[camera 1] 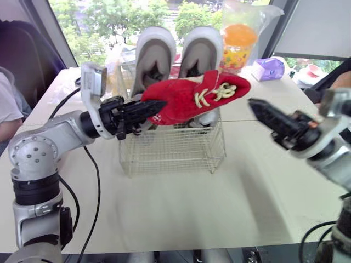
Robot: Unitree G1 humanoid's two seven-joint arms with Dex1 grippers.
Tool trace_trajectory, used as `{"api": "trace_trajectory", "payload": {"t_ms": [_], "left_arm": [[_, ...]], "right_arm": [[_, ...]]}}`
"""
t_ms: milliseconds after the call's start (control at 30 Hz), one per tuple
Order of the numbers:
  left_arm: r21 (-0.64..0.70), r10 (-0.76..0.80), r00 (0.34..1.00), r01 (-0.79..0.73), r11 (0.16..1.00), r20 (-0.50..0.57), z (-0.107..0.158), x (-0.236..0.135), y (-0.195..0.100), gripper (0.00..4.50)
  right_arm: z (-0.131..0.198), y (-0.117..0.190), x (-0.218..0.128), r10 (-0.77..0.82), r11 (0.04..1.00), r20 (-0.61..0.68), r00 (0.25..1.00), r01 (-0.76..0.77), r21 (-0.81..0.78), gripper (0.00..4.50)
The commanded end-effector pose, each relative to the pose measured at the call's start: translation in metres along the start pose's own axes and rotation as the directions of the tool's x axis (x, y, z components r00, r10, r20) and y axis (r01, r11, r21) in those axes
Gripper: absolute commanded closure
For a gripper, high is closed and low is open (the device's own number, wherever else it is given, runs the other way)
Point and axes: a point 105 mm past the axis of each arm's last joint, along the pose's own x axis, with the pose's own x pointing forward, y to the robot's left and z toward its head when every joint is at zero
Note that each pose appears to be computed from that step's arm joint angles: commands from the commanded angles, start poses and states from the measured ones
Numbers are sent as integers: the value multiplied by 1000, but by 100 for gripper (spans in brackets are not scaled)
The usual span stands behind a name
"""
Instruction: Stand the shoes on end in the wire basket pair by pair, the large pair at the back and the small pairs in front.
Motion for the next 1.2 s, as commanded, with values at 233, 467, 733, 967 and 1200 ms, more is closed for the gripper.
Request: {"api": "trace_trajectory", "payload": {"t_ms": [233,467,733,967,1200], "left_arm": [[50,-64,997,62,997,42,14,8,-11,428],[44,-71,996,69,997,45,10,10,-14,428],[22,-99,991,97,995,88,15,13,-25,428],[-5,-108,989,109,994,102,14,12,-37,428],[-23,-112,983,116,993,143,23,13,-41,428]], "right_arm": [[3,35,50,188,982,102,977,-187,-22,6],[15,40,72,233,972,142,962,-234,-7,6],[13,29,79,209,977,138,968,-214,20,6],[11,13,77,157,986,129,979,-164,41,6],[14,9,71,145,987,141,979,-152,44,6]]}}
